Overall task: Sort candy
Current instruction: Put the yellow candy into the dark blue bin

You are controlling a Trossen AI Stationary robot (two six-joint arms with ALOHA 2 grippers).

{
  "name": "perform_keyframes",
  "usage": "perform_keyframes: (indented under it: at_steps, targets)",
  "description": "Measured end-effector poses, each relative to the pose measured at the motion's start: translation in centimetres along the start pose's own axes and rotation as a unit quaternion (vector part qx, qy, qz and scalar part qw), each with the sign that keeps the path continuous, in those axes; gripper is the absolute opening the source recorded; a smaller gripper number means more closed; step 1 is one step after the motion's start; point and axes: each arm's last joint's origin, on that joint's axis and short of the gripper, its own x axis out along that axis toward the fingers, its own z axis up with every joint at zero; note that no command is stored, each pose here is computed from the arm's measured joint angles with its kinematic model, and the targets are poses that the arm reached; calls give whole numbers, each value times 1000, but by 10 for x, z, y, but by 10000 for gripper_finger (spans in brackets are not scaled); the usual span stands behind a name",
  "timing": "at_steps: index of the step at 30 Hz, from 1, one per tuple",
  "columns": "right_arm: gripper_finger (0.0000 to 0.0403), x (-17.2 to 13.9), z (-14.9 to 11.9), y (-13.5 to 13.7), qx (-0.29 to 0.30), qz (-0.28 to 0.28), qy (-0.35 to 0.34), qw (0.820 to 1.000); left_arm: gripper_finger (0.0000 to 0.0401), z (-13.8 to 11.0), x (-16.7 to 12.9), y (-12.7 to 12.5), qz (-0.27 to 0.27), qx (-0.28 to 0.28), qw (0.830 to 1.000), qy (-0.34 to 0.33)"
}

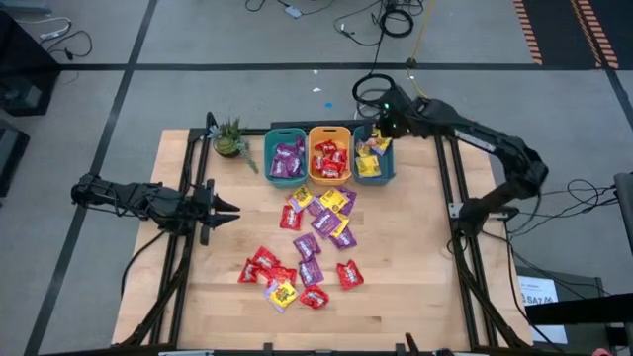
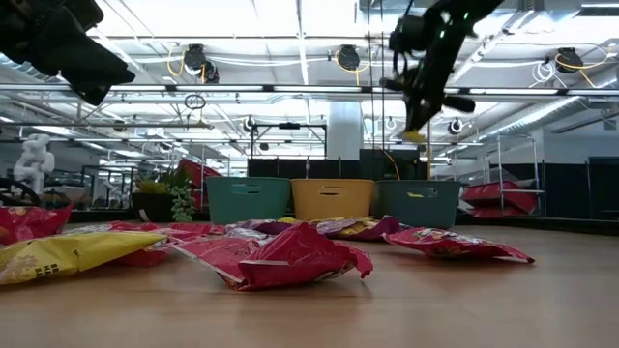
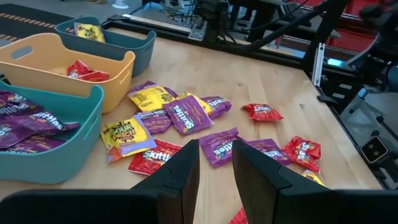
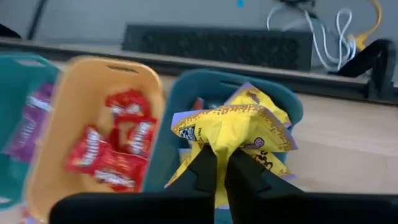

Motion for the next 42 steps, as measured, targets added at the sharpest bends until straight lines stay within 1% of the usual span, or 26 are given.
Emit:
perform_keyframes:
  at_steps: [3,5,9,13,16,20,24,26,35,39,42]
  targets:
    - [50,21,1,-3,-12,4,52,999,105,0,0,0,0,0,1000,0]
    - [79,30,0,-2,-17,8,72,997,105,0,0,0,0,0,1000,0]
    - [144,37,-1,-1,-26,1,79,997,105,0,0,0,0,0,1000,0]
    - [202,37,-1,-2,-26,0,78,997,105,0,0,0,1,0,1000,0]
    - [237,37,-1,-2,-25,0,78,997,105,0,0,0,1,0,1000,0]
    - [270,37,-1,-2,-23,-1,78,997,105,0,0,0,1,-1,1000,0]
    - [282,37,-1,-1,-22,0,78,997,105,0,0,0,1,-3,1000,0]
    - [283,37,-1,-1,-22,0,78,997,105,0,0,0,1,-12,1000,0]
    - [277,37,-1,-1,-22,0,77,997,105,0,0,0,0,-13,1000,0]
    - [277,36,-4,4,-45,6,75,996,105,0,0,0,1,-13,1000,1]
    - [277,29,-11,16,-73,23,59,995,105,0,0,0,0,-13,1000,1]
